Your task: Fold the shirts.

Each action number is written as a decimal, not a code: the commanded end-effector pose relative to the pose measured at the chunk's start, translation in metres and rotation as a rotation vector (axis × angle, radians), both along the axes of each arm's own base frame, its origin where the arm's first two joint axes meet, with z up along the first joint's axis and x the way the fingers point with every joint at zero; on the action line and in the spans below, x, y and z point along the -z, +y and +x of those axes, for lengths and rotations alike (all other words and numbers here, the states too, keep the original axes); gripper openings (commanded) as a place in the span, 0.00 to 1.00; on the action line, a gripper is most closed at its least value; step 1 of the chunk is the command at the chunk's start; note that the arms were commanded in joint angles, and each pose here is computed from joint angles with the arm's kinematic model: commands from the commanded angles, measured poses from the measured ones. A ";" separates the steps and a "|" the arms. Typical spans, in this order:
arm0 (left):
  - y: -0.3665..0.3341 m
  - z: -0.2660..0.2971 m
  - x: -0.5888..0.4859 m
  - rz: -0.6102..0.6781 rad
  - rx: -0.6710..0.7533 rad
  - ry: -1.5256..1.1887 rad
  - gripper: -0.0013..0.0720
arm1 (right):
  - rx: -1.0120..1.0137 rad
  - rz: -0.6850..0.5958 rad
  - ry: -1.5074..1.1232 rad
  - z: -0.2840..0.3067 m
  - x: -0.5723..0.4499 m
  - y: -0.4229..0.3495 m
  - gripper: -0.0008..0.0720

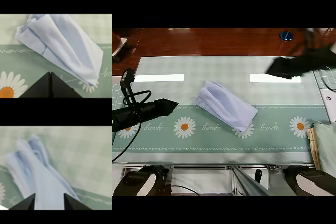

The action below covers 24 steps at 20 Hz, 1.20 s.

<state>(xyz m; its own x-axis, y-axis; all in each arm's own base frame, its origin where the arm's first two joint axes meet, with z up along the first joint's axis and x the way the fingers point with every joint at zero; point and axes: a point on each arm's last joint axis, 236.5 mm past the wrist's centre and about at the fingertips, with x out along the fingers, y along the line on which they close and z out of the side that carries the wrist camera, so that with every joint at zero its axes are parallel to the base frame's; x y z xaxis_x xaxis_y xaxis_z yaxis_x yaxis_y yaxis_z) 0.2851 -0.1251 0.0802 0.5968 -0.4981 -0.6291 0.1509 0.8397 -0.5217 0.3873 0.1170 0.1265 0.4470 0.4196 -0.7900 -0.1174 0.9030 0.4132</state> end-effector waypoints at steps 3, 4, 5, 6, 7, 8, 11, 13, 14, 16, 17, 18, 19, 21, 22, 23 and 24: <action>0.001 0.001 -0.001 -0.002 -0.005 -0.003 0.04 | 0.485 0.108 0.051 -0.090 0.106 -0.063 0.58; 0.001 0.001 -0.001 -0.002 -0.005 -0.003 0.04 | 0.519 0.213 0.108 -0.100 0.133 -0.044 0.58; 0.001 0.001 -0.001 -0.002 -0.005 -0.002 0.04 | 0.549 0.293 0.158 -0.106 0.155 -0.029 0.58; 0.001 0.001 -0.001 -0.002 -0.005 -0.003 0.05 | 0.566 0.337 0.201 -0.111 0.175 -0.016 0.58; 0.001 0.001 -0.001 -0.002 -0.005 -0.003 0.04 | 0.556 0.353 0.248 -0.115 0.190 -0.005 0.58; 0.001 0.001 -0.001 -0.002 -0.005 -0.003 0.04 | 0.517 0.352 0.285 -0.117 0.200 0.008 0.58; 0.001 0.001 0.000 -0.002 -0.005 0.000 0.04 | 0.374 0.376 0.403 -0.120 0.225 0.055 0.58; 0.001 0.002 0.002 -0.008 -0.011 0.009 0.04 | 0.296 0.405 0.468 -0.118 0.234 0.084 0.58; 0.001 0.002 0.002 -0.011 -0.015 0.012 0.04 | 0.263 0.414 0.480 -0.114 0.236 0.094 0.58; 0.000 0.002 0.002 -0.011 -0.014 0.012 0.04 | 0.228 0.416 0.471 -0.101 0.237 0.107 0.56; 0.001 0.002 0.002 -0.011 -0.015 0.012 0.04 | 0.213 0.415 0.459 -0.093 0.235 0.111 0.49; 0.001 0.002 0.002 -0.010 -0.014 0.012 0.04 | 0.197 0.417 0.437 -0.084 0.231 0.113 0.33; 0.001 0.002 0.002 -0.010 -0.015 0.012 0.04 | 0.142 0.412 0.386 -0.074 0.222 0.118 0.06; 0.001 0.002 0.002 -0.010 -0.015 0.011 0.04 | 0.026 0.415 0.298 -0.055 0.192 0.129 0.04; 0.001 0.002 0.001 -0.010 -0.016 0.011 0.04 | -0.031 0.403 0.260 -0.044 0.174 0.133 0.04; 0.001 0.002 0.001 -0.010 -0.016 0.011 0.04 | -0.077 0.383 0.220 -0.031 0.151 0.133 0.04; 0.001 0.002 0.001 -0.010 -0.016 0.011 0.04 | -0.124 0.356 0.183 -0.020 0.126 0.135 0.04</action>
<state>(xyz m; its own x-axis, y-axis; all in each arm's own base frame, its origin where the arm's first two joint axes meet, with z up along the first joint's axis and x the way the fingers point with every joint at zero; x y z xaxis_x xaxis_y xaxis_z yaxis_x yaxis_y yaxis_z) 0.2867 -0.1247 0.0789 0.5967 -0.4966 -0.6304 0.1340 0.8362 -0.5319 0.3465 0.2441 -0.0456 0.2617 0.7105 -0.6532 0.0563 0.6643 0.7453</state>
